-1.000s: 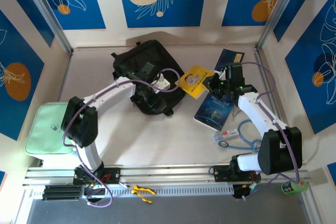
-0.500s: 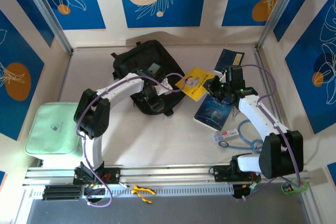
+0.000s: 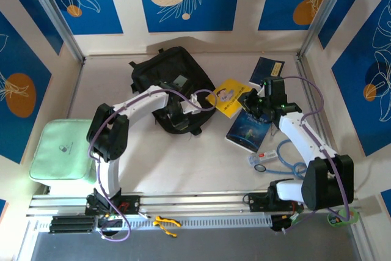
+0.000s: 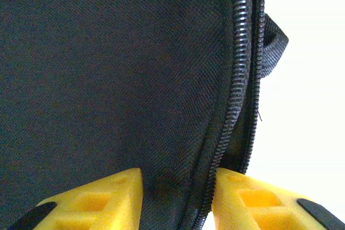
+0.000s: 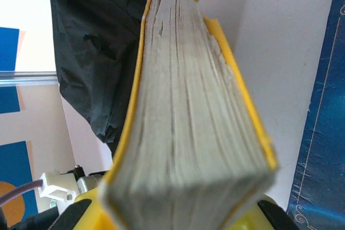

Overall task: Pack the student bag
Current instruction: Open the student bag at the top-center of the table, then place the book in the student bag.

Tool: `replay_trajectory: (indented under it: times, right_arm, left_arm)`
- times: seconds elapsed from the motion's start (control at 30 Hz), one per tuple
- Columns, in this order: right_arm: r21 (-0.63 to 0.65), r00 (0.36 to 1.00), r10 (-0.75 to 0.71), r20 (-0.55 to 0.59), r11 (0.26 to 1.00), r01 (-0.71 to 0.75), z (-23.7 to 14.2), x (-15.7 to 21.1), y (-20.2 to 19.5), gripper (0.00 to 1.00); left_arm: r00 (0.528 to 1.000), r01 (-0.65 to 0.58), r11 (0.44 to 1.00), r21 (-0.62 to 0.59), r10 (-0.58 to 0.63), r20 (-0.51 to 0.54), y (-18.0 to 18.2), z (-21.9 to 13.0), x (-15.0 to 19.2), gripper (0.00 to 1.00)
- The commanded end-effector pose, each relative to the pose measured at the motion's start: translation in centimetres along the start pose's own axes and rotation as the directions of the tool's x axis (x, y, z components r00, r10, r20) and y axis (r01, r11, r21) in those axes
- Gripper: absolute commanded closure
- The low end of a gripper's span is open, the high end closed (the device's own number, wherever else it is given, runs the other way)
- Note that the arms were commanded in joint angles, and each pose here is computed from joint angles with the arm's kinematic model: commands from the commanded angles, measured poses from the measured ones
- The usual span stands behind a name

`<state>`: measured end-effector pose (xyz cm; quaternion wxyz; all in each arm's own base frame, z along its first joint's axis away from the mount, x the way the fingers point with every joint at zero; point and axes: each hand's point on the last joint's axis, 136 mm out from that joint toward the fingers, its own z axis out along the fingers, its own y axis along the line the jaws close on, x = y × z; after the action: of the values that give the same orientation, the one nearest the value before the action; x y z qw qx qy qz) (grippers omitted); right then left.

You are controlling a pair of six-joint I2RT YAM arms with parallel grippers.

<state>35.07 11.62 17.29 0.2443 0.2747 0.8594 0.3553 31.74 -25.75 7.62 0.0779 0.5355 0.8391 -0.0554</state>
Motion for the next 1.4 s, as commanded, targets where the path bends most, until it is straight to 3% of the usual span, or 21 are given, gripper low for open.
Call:
replay_trajectory:
  times: [0.0, 0.2, 0.47, 0.6, 0.83, 1.0, 1.1, 1.37]
  right_arm:
    - [-0.026, 1.0, 0.003, 0.03, 1.0, -0.002, -1.0, -0.3, 0.4, 0.94]
    - [-0.026, 0.999, 0.019, 0.037, 1.0, -0.018, -1.2, -0.4, 0.0, 0.94]
    - [-0.031, 0.995, 0.031, 0.098, 0.999, -0.029, -3.1, -1.7, -0.5, 0.94]
    - [-0.07, 0.992, 0.027, 0.121, 0.997, -0.019, -4.3, -1.9, 0.0, 0.94]
    - [-0.094, 0.988, 0.018, 0.152, 0.996, -0.003, -5.9, -1.8, -0.1, 0.94]
    - [-0.205, 0.998, -0.061, 0.026, 0.977, 0.065, -6.2, 0.5, 2.4, 0.94]
    - [-0.213, 0.997, -0.075, -0.009, 0.974, 0.071, -6.8, 1.5, 2.7, 0.94]
    - [-0.169, 0.995, -0.059, 0.081, 0.983, 0.072, -9.0, 1.3, 1.9, 0.92]
  left_arm:
    - [0.996, -0.058, 0.998, 0.005, 0.058, -0.072, -0.3, 1.0, 1.0, 0.64]
    - [0.997, -0.073, 0.997, -0.022, 0.073, -0.024, -0.1, 0.4, -0.4, 0.75]
    - [0.986, -0.108, 0.992, -0.07, 0.116, 0.117, -0.3, -3.3, -1.9, 0.95]
    - [0.976, -0.101, 0.989, -0.108, 0.12, 0.181, -0.3, -5.2, -2.3, 1.0]
    - [0.923, 0.019, 0.962, -0.273, 0.088, 0.374, 1.9, -10.4, -4.1, 1.0]
    - [0.845, 0.196, 0.929, -0.315, 0.004, 0.534, 4.0, -14.6, -5.3, 1.0]
    - [0.809, 0.27, 0.899, -0.345, -0.017, 0.587, 5.3, -16.4, -5.7, 1.0]
    - [0.752, 0.345, 0.877, -0.335, -0.045, 0.658, 6.8, -17.4, -6.7, 1.0]
